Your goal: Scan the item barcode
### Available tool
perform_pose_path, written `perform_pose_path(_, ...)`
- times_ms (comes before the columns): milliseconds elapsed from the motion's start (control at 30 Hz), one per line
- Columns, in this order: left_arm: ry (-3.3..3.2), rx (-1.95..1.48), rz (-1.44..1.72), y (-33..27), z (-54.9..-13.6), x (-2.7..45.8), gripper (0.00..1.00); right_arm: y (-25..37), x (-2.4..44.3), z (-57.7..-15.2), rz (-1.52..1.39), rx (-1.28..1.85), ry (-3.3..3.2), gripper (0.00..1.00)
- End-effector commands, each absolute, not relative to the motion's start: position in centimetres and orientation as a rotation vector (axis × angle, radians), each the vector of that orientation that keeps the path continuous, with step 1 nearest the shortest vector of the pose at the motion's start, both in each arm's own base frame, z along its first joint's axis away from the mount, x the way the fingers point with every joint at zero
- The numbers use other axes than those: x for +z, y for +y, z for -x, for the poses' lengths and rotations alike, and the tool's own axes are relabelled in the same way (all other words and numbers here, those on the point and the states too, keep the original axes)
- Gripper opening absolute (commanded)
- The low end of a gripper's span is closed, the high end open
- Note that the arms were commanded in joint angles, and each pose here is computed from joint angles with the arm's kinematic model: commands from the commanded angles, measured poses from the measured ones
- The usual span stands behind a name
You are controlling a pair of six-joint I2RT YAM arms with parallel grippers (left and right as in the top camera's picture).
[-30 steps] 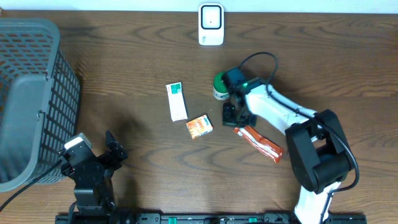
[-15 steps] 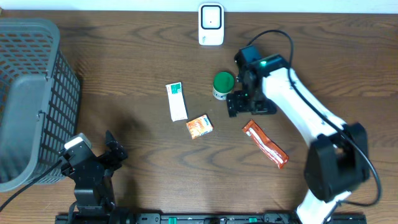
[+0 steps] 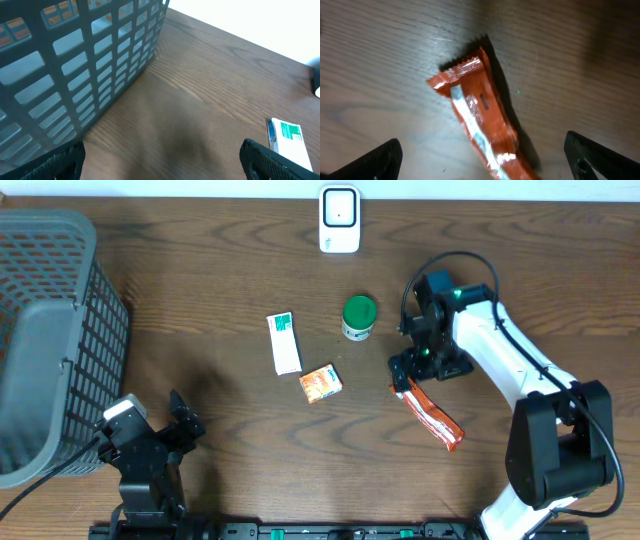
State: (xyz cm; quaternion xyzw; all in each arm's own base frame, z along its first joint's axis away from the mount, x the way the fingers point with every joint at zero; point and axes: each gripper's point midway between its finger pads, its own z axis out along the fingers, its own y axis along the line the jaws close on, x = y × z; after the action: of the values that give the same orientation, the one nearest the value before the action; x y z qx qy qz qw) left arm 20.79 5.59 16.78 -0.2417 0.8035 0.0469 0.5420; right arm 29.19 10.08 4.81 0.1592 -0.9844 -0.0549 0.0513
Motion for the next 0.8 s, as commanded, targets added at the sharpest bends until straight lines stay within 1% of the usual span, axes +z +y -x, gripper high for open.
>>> perform_pose_path(0, 1.905, 0.114, 0.584, 5.7, -20.7, 16.7, 0.99, 10.1, 3.1, -28.2, -0.59, -0.204, -2.965, 0.99)
perform_pose_path(167, 1.905, 0.114, 0.584, 5.7, -20.7, 16.7, 0.98, 10.5, 1.1, -26.7, -0.633, -0.275, -2.938, 0.99)
perform_pose_path(333, 1.905, 0.114, 0.584, 5.7, -20.7, 16.7, 0.99, 10.2, 0.1, -25.4, -0.635, -0.272, -2.902, 0.99)
perform_pose_path(367, 1.905, 0.114, 0.584, 5.7, -20.7, 16.7, 0.99, 10.1, 0.1, -25.2, -0.633, -0.271, -2.898, 0.98)
perform_pose_path(433, 1.905, 0.114, 0.584, 5.7, -20.7, 16.7, 0.98, 10.1, 0.0, -24.9, -0.631, -0.271, -2.889, 0.94)
perform_pose_path(500, 1.905, 0.114, 0.584, 5.7, -20.7, 16.7, 0.99, 10.0, -0.1, -24.8, -0.633, -0.271, -2.885, 0.79)
perform_pose_path(533, 1.905, 0.114, 0.584, 5.7, -20.7, 16.7, 0.99, 10.0, -0.2, -24.7, -0.632, -0.271, -2.884, 0.65)
perform_pose_path(567, 1.905, 0.114, 0.584, 5.7, -20.7, 16.7, 0.98, 10.0, -0.3, -24.5, -0.631, -0.27, -2.88, 0.45)
perform_pose_path(600, 1.905, 0.114, 0.584, 5.7, -20.7, 16.7, 0.99, 10.0, -0.4, -24.5, -0.631, -0.271, -2.881, 0.31)
perform_pose_path(633, 1.905, 0.114, 0.584, 5.7, -20.7, 16.7, 0.99, 10.0, -0.5, -24.5, -0.626, -0.275, -2.887, 0.22)
perform_pose_path(667, 1.905, 0.114, 0.584, 5.7, -20.7, 16.7, 0.99, 10.1, -0.7, -24.7, -0.621, -0.276, -2.898, 0.1)
perform_pose_path(700, 1.905, 0.114, 0.584, 5.7, -20.7, 16.7, 0.99, 10.1, -0.8, -24.9, -0.607, -0.275, -2.909, 0.01)
perform_pose_path(767, 1.905, 0.114, 0.584, 5.7, -20.7, 16.7, 0.99, 10.3, -0.9, -25.4, -0.561, -0.276, -2.938, 0.01)
